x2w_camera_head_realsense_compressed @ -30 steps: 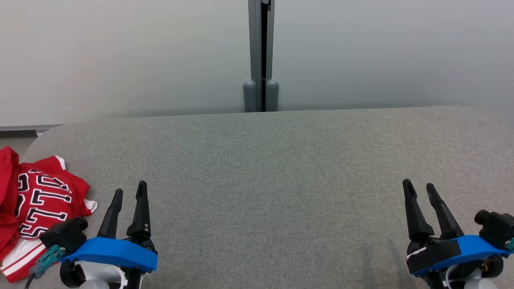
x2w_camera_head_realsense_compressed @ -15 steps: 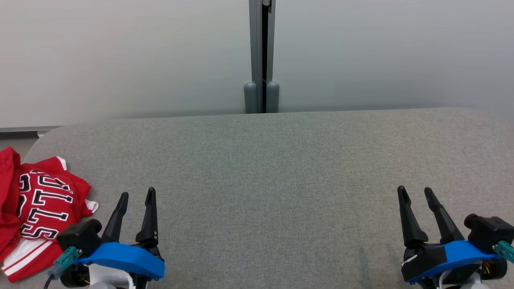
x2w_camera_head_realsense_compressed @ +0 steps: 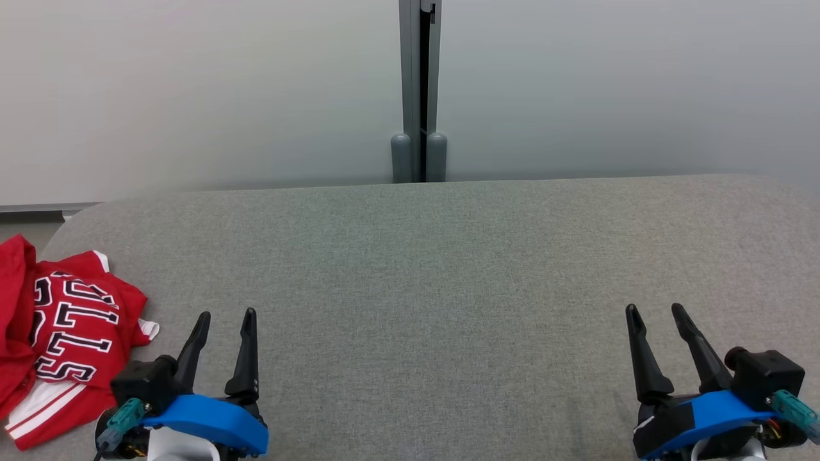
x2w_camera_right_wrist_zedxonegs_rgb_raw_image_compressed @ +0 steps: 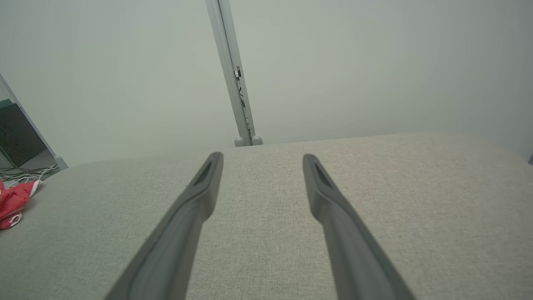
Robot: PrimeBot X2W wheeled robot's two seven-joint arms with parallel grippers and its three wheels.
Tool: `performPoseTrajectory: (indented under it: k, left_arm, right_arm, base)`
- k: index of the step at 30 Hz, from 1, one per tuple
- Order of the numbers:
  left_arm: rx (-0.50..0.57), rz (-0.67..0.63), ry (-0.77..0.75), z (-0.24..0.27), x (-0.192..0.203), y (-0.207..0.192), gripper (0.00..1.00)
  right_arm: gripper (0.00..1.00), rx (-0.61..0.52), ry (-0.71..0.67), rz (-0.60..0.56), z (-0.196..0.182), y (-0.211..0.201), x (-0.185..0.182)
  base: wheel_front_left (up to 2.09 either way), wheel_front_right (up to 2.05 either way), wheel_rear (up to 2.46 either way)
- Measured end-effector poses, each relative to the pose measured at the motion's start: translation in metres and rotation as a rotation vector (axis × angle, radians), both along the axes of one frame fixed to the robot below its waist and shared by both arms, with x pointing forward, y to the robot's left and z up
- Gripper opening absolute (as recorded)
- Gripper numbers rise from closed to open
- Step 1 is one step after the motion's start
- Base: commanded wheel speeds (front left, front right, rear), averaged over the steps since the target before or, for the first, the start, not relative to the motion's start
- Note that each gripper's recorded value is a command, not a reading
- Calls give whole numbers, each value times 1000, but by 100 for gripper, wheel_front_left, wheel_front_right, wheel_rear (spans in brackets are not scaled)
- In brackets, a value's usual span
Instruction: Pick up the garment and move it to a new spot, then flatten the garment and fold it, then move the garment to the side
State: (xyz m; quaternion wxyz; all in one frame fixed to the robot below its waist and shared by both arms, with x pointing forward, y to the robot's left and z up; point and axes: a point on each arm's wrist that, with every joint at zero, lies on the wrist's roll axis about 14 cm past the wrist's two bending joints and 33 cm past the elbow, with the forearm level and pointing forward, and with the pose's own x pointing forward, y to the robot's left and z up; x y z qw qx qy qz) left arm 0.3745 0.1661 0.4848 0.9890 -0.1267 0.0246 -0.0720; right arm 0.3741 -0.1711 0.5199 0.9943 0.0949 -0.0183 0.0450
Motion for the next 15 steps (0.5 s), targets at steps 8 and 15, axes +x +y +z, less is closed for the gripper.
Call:
performPoseTrajectory:
  k: [8, 15]
  left_arm:
    - [56, -10, -5, -3, -2, -1, 100]
    - [96, -14, -5, -7, -4, -1, 100]
  right_arm:
    - [100, -48, -1, 2, -2, 1, -3]
    - [100, -78, -13, 2, 0, 1, -3]
  base:
    - [0, 0, 0]
    - [0, 0, 0]
